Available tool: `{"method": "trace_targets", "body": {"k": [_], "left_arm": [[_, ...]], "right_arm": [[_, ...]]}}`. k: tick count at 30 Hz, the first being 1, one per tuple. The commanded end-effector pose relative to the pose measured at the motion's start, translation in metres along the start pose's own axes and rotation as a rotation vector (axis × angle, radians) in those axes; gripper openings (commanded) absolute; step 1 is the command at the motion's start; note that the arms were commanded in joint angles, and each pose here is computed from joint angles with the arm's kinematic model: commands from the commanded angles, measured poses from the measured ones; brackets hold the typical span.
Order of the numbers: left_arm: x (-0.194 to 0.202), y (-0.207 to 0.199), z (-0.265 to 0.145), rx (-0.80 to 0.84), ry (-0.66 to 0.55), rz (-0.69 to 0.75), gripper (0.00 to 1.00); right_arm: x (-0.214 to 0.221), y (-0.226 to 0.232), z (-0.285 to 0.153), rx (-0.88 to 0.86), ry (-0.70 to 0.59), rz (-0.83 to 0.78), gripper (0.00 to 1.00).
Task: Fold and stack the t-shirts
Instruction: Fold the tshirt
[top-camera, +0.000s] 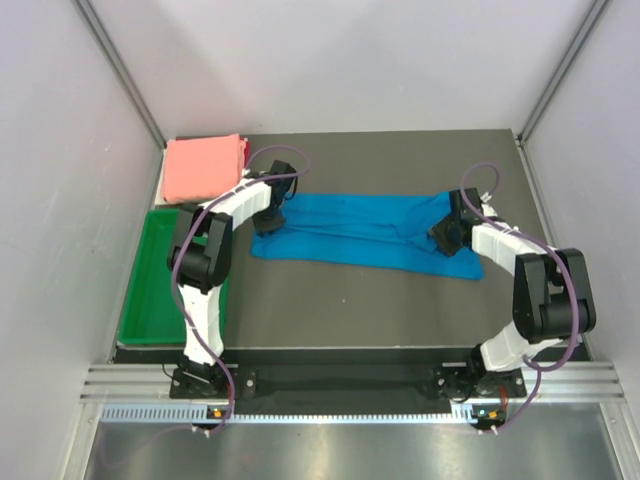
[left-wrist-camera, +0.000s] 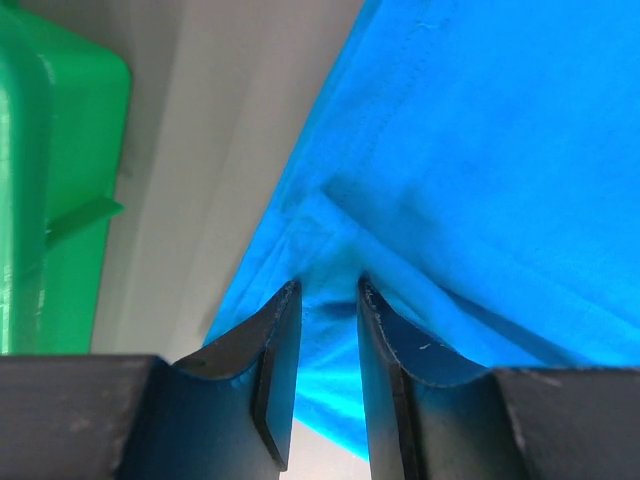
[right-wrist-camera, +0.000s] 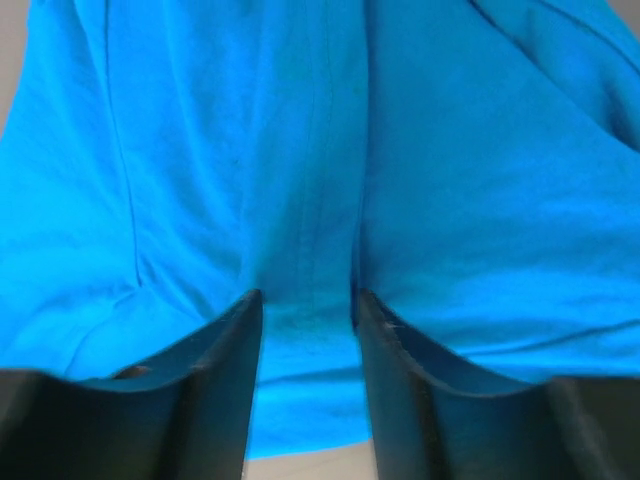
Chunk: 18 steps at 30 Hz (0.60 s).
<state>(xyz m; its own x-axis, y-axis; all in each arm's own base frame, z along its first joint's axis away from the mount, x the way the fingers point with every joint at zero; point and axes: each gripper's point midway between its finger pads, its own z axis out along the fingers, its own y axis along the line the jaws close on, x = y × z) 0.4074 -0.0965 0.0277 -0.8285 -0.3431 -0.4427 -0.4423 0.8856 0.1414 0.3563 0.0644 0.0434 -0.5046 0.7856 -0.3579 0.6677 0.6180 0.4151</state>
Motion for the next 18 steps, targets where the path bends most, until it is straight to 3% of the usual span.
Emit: {"method": "trace_targets", "body": {"k": [1, 5, 8, 13, 18], "left_arm": [[-0.002, 0.017, -0.005, -0.065, -0.018, 0.019, 0.34], [0.007, 0.035, -0.002, -0.119, -0.028, 0.030, 0.34], [0.014, 0.044, 0.003, -0.153, -0.026, 0.041, 0.34], [0.016, 0.050, 0.005, -0.189, -0.028, 0.050, 0.34], [0.014, 0.052, 0.002, -0.194, -0.038, 0.046, 0.34]], "right_arm": [[-0.013, 0.028, 0.003, -0.067, -0.054, 0.010, 0.39], [-0.023, 0.038, 0.001, -0.079, -0.081, -0.014, 0.12], [-0.033, 0.049, 0.000, -0.095, -0.106, -0.042, 0.00], [-0.042, 0.077, 0.010, -0.134, -0.118, -0.161, 0.00], [-0.035, 0.099, 0.040, -0.184, -0.048, -0.316, 0.04]]}}
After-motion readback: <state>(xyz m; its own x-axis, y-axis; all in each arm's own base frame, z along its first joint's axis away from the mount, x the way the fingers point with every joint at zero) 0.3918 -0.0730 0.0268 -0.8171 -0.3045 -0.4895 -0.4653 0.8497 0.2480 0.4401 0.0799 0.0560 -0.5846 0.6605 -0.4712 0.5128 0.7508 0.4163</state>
